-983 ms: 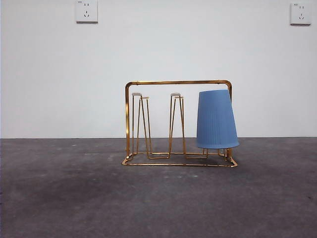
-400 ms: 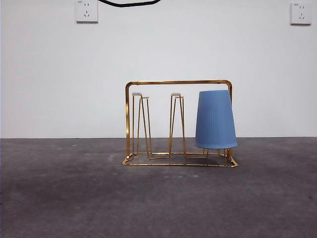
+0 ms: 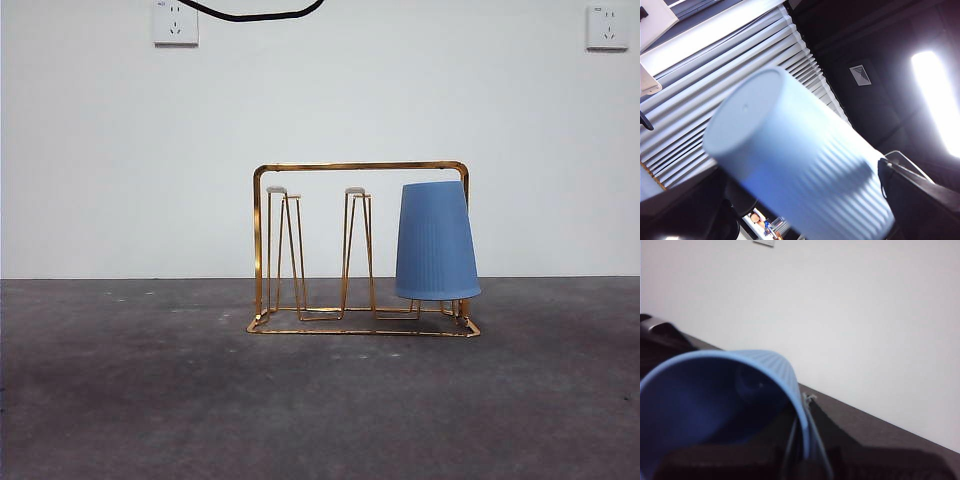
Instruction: Pick up cup 1,put cup 1 in the cup rack,pick up cup 2,put cup 2 in the cup rack
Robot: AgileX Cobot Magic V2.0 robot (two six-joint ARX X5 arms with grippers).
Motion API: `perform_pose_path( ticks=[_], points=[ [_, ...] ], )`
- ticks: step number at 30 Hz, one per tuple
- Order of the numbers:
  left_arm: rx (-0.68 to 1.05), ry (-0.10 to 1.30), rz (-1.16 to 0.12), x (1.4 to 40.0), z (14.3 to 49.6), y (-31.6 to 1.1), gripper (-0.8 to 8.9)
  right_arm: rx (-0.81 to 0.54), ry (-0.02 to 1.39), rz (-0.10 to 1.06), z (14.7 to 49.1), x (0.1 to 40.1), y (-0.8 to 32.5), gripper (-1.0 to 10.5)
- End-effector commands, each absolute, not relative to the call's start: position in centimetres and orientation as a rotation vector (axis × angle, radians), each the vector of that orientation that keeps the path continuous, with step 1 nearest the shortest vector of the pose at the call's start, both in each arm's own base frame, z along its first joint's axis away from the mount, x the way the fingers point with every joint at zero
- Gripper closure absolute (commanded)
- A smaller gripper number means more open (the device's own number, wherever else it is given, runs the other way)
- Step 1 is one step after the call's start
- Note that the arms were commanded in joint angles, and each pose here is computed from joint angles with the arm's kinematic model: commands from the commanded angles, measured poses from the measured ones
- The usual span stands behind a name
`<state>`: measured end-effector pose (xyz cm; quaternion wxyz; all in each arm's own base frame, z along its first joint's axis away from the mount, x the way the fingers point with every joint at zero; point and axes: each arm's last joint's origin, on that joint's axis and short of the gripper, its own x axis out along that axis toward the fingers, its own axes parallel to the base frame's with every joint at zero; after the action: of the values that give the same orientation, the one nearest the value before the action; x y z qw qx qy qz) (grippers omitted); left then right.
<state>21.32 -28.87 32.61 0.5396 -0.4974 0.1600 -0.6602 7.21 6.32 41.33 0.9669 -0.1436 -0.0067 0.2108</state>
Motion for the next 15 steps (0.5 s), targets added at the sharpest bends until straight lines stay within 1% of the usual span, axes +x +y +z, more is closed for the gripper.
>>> perform_pose_path(
  ticks=[1, 4, 15],
  points=[
    [-1.188, 0.347, -1.562, 21.68, 32.65, -28.51, 3.15, -0.325, 0.016, 0.451, 40.46, 7.41, 6.64, 9.6],
    [-1.188, 0.340, -1.552, 22.00, 32.65, -28.26, 3.15, -0.330, 0.022, 0.469, 40.36, 7.39, 6.69, 9.6],
    [-1.185, 0.327, -1.538, 22.43, 32.65, -27.93, 3.17, -0.362, 0.064, 0.477, 39.86, 7.35, 6.65, 9.6]
  ],
)
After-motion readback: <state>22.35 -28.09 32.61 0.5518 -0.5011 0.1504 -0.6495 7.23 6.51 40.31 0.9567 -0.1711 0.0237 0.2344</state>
